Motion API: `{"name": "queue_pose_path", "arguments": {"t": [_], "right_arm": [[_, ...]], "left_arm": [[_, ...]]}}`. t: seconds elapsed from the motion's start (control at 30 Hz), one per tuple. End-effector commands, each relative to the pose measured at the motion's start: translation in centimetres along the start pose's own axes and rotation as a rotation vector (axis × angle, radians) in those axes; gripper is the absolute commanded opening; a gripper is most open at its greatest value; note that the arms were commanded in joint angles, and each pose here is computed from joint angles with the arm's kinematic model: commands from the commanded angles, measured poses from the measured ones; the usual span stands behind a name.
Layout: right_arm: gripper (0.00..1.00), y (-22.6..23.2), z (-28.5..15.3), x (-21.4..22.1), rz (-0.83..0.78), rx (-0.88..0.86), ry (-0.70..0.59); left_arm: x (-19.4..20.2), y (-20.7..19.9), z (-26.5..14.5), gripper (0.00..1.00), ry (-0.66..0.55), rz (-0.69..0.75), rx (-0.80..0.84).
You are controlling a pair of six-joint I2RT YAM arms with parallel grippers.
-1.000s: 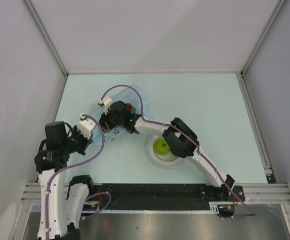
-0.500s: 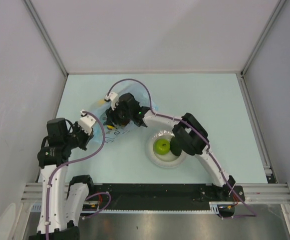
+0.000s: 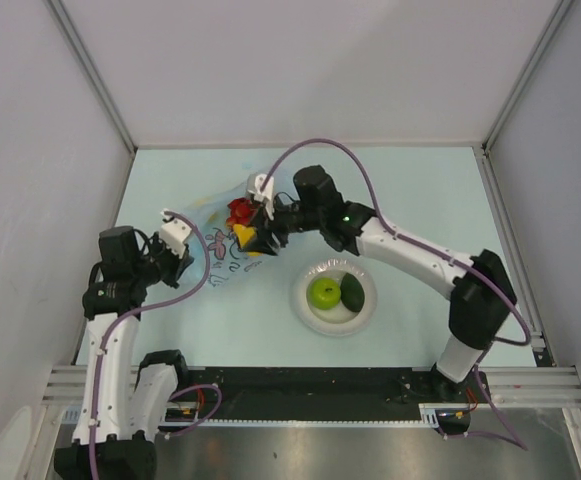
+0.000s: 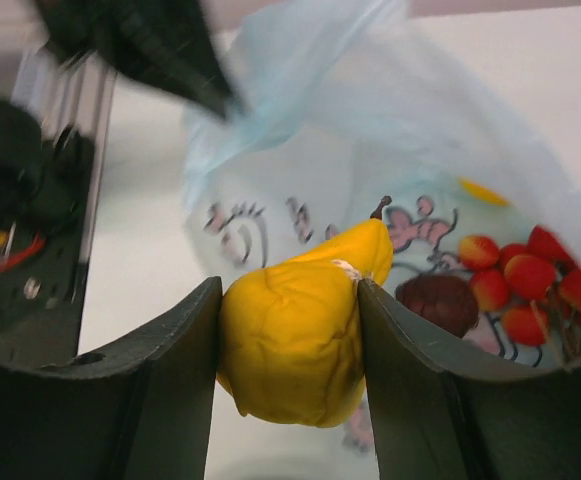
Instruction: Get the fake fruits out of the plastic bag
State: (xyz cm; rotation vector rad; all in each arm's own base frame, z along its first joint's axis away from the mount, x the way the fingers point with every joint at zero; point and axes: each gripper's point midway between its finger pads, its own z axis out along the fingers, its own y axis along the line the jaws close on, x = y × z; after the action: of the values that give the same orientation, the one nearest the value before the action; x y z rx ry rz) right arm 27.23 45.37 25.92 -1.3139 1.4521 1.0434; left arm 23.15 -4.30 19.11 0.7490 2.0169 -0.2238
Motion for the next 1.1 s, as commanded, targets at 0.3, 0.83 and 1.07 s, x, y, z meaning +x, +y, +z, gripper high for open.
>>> {"name": "queue_pose_path", "arguments": {"t": [0.3, 0.83, 1.07], "right_arm": [[0.25, 2.1, -12.3, 9.3, -0.266, -0.031, 0.313], [0.24, 8.1, -18.2, 14.9, -0.478, -0.287, 0.516], [0.25, 10.1, -19.0, 15.6, -0.453, -0.339, 0.5]], "left_arm": [[-3.5, 0.8, 2.2, 0.0, -0.121, -0.075, 0.059], [-2.9, 0.2, 2.7, 0.0, -0.104, -0.081, 0.084], [-2.6, -0.1, 2.8, 0.0, -0.103, -0.092, 0.084]]}}
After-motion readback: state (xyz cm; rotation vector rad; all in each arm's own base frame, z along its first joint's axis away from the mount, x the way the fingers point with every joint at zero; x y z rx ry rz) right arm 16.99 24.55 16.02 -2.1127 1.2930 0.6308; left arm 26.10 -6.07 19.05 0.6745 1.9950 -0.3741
